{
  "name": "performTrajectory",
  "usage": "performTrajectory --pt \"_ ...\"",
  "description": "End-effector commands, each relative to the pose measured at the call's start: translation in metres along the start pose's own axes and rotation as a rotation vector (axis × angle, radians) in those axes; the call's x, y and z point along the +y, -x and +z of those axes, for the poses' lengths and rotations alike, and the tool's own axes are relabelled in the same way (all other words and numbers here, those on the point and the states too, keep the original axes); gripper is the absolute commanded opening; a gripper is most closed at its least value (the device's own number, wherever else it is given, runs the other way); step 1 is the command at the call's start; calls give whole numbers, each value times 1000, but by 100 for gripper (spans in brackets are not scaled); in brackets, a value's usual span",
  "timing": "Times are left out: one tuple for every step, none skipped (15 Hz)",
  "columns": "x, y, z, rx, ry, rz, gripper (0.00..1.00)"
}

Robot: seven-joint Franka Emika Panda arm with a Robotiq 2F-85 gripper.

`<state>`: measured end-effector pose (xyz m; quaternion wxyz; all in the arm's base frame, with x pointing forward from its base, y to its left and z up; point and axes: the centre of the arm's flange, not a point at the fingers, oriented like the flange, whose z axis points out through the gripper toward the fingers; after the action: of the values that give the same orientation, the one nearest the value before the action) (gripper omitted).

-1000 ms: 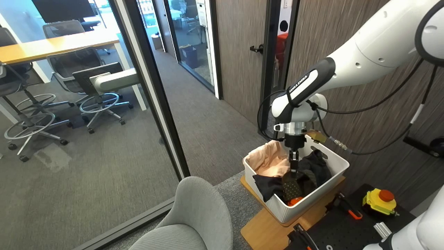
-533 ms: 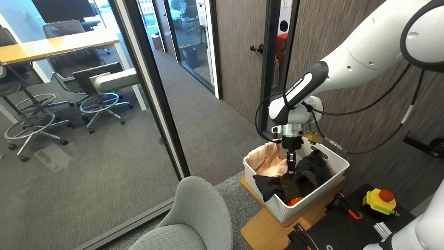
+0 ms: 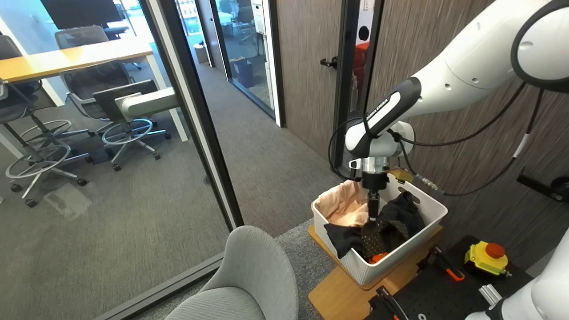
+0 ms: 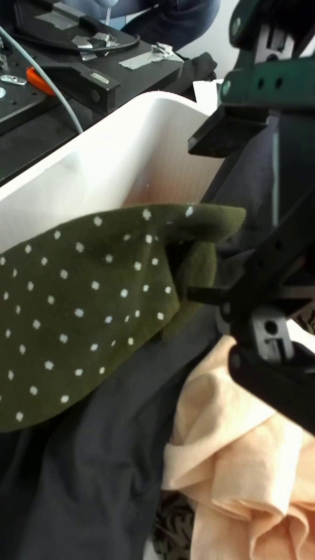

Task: Put the sock in the laundry basket

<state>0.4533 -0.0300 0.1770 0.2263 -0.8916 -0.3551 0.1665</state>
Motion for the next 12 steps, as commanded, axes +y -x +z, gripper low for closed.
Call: performTrajectory --pt "-24 13 -24 23 45 79 100" --pt "-34 18 -31 26 68 106 100" --pt "-49 24 -40 26 100 140 100" --pt "-64 29 -50 29 132 172 100" --pt "-80 34 -58 31 158 203 100" --pt "-96 38 -65 36 197 240 100" --pt "-110 41 -71 39 231 276 100" --pt "-124 44 -76 46 260 309 100" --pt "-140 46 -81 51 293 344 100" --pt "-155 49 -84 56 321 372 100" --pt "-171 51 -88 64 354 406 100" --pt "-187 53 -91 77 383 432 100"
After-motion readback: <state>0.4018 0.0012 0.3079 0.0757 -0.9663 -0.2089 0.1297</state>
